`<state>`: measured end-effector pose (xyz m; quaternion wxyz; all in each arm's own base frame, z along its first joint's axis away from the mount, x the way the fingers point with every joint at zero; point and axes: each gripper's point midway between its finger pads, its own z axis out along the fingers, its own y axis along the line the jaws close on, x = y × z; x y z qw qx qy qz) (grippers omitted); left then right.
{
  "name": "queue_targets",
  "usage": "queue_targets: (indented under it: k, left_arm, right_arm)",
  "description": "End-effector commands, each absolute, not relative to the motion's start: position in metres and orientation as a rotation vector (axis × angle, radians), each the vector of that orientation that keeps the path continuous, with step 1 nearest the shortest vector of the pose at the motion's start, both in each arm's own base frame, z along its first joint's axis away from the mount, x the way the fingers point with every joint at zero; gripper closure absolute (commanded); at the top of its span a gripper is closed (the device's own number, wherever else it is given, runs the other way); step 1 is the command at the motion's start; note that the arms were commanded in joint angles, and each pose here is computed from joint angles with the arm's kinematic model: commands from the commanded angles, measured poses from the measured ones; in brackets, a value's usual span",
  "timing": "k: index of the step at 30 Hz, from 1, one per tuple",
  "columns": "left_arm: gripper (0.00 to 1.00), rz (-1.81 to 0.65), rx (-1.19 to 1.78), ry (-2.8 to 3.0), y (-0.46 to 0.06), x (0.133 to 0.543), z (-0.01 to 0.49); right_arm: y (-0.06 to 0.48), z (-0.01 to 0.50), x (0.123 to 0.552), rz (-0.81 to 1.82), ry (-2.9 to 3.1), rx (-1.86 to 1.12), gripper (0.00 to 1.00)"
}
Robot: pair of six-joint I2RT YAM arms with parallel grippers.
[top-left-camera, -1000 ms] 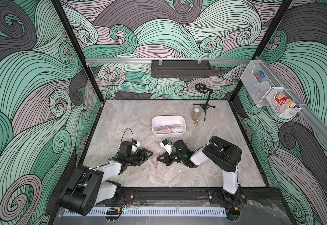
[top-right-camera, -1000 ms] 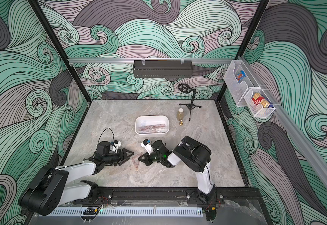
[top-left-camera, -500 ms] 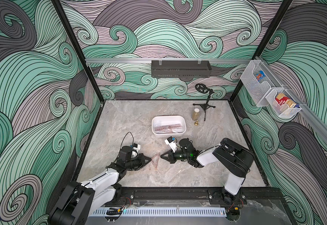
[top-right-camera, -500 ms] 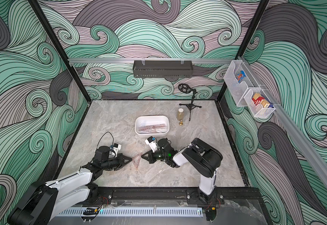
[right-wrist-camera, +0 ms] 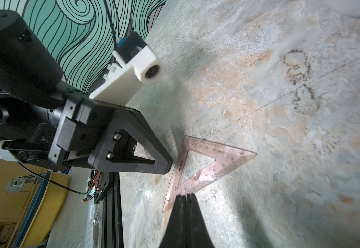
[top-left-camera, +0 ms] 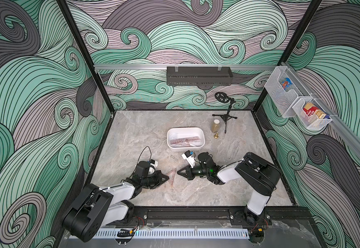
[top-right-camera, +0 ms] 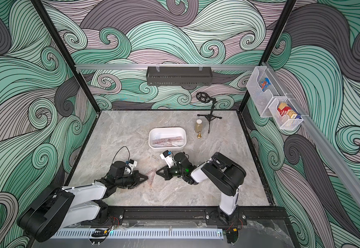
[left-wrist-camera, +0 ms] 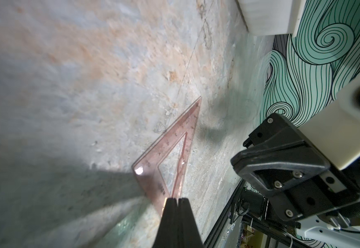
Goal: Put the scattered rulers into the storage box
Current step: Pick up the ruler from the center of the board.
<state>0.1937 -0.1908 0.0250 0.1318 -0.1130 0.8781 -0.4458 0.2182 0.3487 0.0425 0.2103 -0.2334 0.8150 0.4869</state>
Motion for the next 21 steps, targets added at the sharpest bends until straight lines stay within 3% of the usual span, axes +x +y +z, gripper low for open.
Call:
queue_targets:
  k: [1,9,16,21]
  left_arm:
    - [1.00,-1.292,-0.288,2.509,-0.197,0.206,0.035]
    - [1.00,-1.234,-0.303,2.570,-0.191,0.199,0.017]
    - [1.00,-1.151,-0.335,2.647,-0.182,0.195,-0.003]
    - [1.00,-1.138,-0.353,2.667,-0.177,0.191,-0.010]
  right_arm:
    - [0.349,0.048,0.219,1.365,2.248,-0.660,0.98]
    - [0.349,0.050,0.229,1.338,2.251,-0.657,0.94]
    - [0.345,0.042,0.252,1.263,2.299,-0.624,0.62]
    - [0.347,0.031,0.262,1.231,2.346,-0.618,0.50]
